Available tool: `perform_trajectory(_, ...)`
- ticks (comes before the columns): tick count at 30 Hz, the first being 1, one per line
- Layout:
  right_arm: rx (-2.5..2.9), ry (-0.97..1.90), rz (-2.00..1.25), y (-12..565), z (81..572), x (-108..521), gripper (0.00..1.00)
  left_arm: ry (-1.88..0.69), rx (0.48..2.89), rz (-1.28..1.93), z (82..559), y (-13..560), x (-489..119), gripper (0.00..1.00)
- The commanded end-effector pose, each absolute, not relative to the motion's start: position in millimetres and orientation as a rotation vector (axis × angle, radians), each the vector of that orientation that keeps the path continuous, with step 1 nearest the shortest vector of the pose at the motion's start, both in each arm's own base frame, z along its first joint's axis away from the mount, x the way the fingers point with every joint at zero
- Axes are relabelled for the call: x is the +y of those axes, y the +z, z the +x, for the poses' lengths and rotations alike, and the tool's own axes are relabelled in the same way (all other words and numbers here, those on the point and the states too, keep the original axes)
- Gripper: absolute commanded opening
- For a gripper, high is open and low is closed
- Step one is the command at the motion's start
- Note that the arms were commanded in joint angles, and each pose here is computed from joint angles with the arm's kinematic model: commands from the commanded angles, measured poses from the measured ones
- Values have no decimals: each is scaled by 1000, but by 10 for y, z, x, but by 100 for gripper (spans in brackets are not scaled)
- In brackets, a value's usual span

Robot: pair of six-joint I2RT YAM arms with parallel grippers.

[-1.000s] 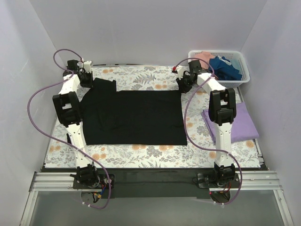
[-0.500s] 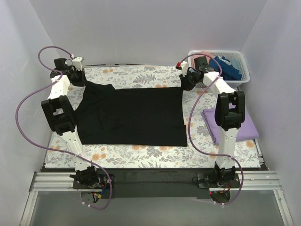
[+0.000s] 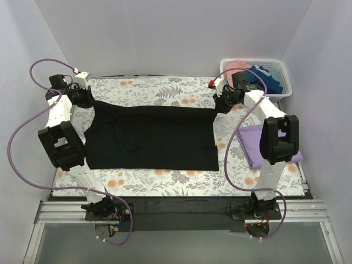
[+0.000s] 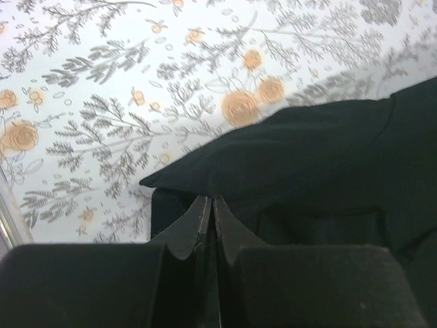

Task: Fold and stack the t-shirts
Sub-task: Fold the tshirt

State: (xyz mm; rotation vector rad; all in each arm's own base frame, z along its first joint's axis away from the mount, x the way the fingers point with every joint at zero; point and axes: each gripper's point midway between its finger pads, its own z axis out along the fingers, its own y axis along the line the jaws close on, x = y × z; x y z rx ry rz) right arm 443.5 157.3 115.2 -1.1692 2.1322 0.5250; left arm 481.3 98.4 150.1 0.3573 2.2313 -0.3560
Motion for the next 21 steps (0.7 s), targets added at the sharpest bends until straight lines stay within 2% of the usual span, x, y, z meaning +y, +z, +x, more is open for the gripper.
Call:
perform_trajectory(1, 2092, 511, -1215, 1279, 4277, 1521, 1, -262, 2147, 488, 4566, 1922, 960, 0)
perform_trajectory(11, 2121, 549, -1287, 1074, 3944, 1471, 1, -110, 2228, 516, 4025, 1700, 1070, 0)
perform_trajectory(21, 2200, 601, -1374, 685, 3597, 1484, 1, -42, 2369, 525, 3630, 1171, 1204, 0)
